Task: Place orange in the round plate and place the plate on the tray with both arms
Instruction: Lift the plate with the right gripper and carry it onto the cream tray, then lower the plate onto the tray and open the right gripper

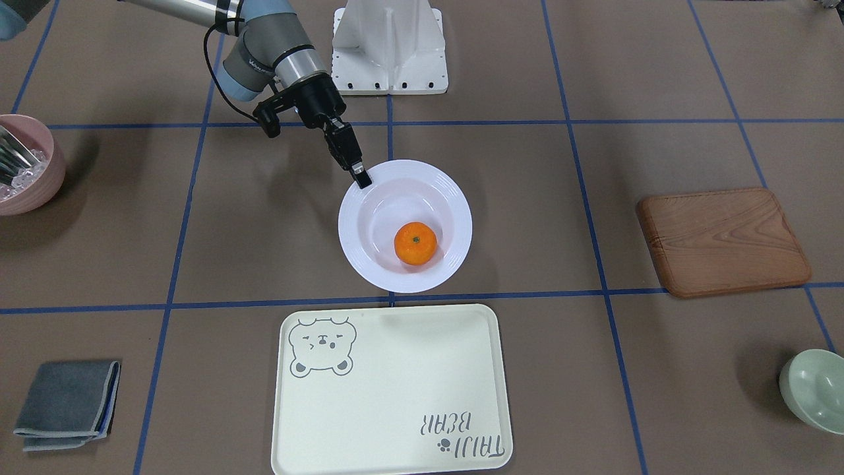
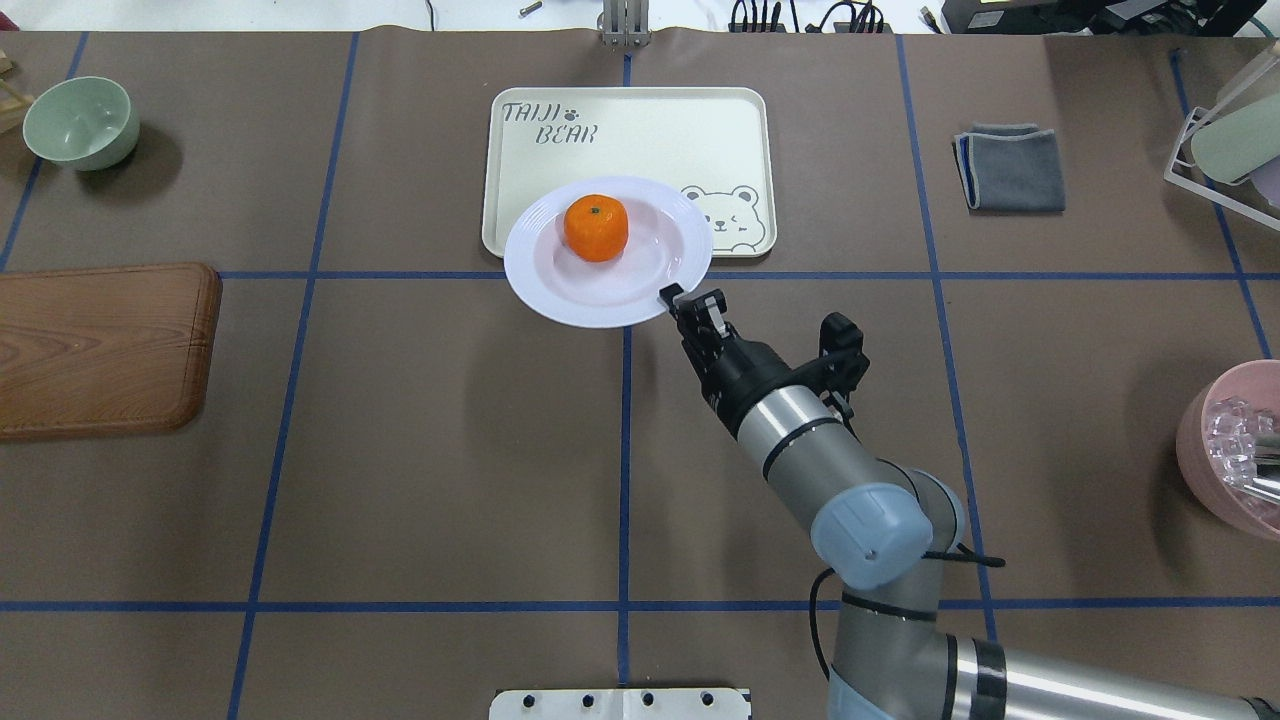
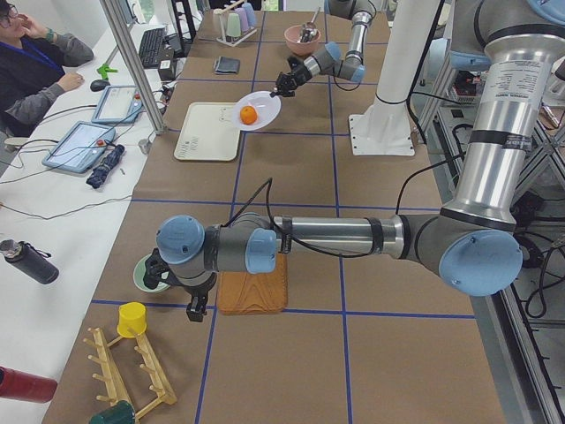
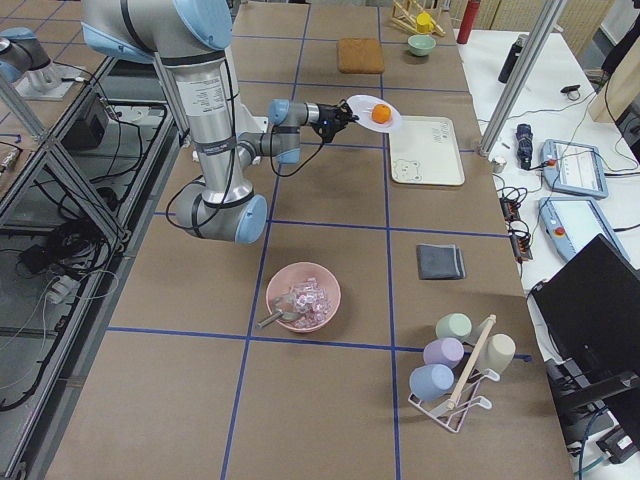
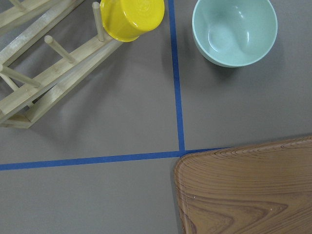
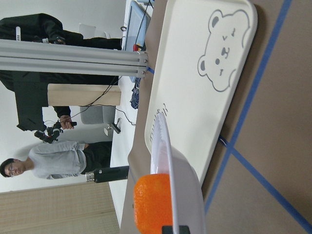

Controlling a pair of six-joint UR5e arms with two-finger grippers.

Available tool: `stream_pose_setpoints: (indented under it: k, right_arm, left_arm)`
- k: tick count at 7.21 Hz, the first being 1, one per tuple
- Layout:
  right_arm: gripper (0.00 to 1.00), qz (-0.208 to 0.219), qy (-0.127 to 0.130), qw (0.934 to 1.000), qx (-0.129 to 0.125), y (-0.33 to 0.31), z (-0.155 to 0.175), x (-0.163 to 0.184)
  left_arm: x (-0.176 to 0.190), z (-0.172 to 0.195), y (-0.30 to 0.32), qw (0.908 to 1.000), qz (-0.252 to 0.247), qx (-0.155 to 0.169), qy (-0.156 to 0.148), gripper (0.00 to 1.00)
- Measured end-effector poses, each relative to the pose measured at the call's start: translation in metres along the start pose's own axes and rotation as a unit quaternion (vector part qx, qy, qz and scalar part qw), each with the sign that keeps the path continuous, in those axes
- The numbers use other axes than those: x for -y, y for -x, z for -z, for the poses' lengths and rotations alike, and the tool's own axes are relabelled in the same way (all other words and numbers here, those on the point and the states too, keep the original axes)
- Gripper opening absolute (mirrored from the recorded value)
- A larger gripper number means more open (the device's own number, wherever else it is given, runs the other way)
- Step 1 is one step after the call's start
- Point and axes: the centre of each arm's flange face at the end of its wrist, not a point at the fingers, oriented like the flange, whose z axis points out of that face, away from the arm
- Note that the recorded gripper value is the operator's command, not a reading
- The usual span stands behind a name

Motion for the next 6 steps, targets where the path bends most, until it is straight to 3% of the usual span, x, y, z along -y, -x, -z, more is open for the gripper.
stream_pose_setpoints:
  k: [3,6]
  right_arm:
    - [0.0,-0.002,-0.063,0.9975,-0.03,0.029,-0.115,0.036]
    - [0.0,-0.005,-0.115,0.9909,-0.069,0.045,-0.209,0.03]
  left_arm:
    - [-0.018,0.006,-0.005,0.9999,0.003,0.016,-0.005,0.98]
    - [-0.024,0.007,-0.007,0.9998,0.003,0.018,-0.007,0.98]
